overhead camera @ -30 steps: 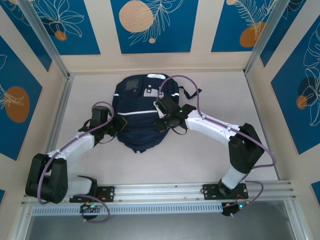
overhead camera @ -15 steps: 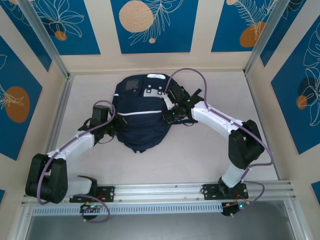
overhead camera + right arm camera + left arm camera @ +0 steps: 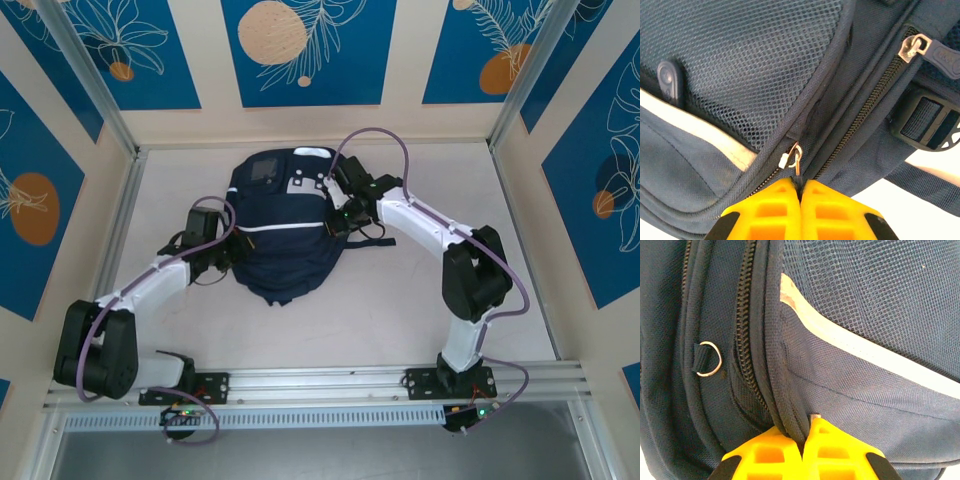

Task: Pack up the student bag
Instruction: Zip the student bag at the center of the table, then reset both arms

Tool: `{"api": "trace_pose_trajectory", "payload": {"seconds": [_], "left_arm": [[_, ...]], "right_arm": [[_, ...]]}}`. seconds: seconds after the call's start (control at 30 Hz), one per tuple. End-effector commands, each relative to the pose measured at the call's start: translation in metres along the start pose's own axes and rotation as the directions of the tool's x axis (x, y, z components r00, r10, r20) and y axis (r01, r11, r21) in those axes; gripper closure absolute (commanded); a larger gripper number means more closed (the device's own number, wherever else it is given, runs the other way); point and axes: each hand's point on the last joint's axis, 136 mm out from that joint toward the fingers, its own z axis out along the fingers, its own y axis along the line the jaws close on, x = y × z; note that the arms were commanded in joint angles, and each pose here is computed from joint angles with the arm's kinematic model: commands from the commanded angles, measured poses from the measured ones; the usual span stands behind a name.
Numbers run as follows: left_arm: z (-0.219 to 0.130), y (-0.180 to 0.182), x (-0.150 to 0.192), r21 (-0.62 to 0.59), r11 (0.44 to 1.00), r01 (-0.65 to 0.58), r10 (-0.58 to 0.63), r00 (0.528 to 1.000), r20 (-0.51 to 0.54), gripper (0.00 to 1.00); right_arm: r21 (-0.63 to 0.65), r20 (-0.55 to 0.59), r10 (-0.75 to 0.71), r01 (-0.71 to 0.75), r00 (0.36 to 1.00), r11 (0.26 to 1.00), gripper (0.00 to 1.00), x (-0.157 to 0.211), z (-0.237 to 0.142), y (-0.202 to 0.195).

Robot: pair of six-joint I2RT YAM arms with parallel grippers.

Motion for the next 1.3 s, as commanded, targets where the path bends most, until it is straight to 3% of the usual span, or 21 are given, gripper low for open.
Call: {"api": "trace_pose_trajectory", "payload": {"seconds": [0.0,0.07,0.13,0.3,0.47,0.57,0.77,0.97,1.1,1.27], "left_arm": [[0.000,0.022,0.017,-0.086,0.995,-0.054,0.046,0.995,-0.088,1.00],[-0.004,0.014,0.014,-0.062,0.996,-0.069,0.064,0.995,-0.081,1.00],[-0.011,0.006,0.008,-0.053,0.995,-0.081,0.078,0.995,-0.066,0.98],[-0.046,-0.007,-0.018,-0.100,0.987,-0.126,0.131,0.990,0.046,0.48],[-0.093,0.008,-0.058,-0.326,0.925,-0.194,0.272,0.939,0.211,0.15],[-0.118,0.026,-0.081,-0.474,0.862,-0.180,0.352,0.886,0.303,0.02],[-0.145,0.058,-0.112,-0.628,0.774,-0.086,0.460,0.758,0.463,0.00],[-0.131,0.091,-0.121,-0.686,0.721,-0.101,0.550,0.685,0.478,0.00],[-0.119,0.107,-0.117,-0.674,0.731,-0.110,0.557,0.666,0.496,0.00],[-0.087,0.105,-0.113,-0.632,0.739,-0.233,0.600,0.654,0.461,0.00]], "right_arm": [[0.116,0.106,0.111,-0.123,0.988,0.986,0.97,-0.030,-0.012,-0.030],[0.106,0.117,0.139,-0.151,0.983,0.983,0.91,-0.034,-0.018,-0.028],[0.087,0.130,0.146,-0.157,0.981,0.984,0.79,-0.036,-0.028,-0.021],[0.035,0.247,0.185,-0.199,0.951,0.979,0.40,-0.038,-0.074,-0.015],[0.136,0.443,0.187,-0.272,0.877,0.953,0.14,-0.030,-0.129,-0.051],[0.202,0.531,0.164,-0.313,0.831,0.928,0.01,-0.019,-0.152,-0.080],[0.304,0.666,0.141,-0.440,0.733,0.845,0.01,0.005,-0.180,-0.141],[0.393,0.742,0.033,-0.473,0.670,0.789,0.01,0.036,-0.173,-0.189],[0.399,0.754,0.037,-0.502,0.656,0.768,0.01,0.058,-0.152,-0.209],[0.365,0.742,0.091,-0.514,0.664,0.776,0.01,0.080,-0.117,-0.228]]}}
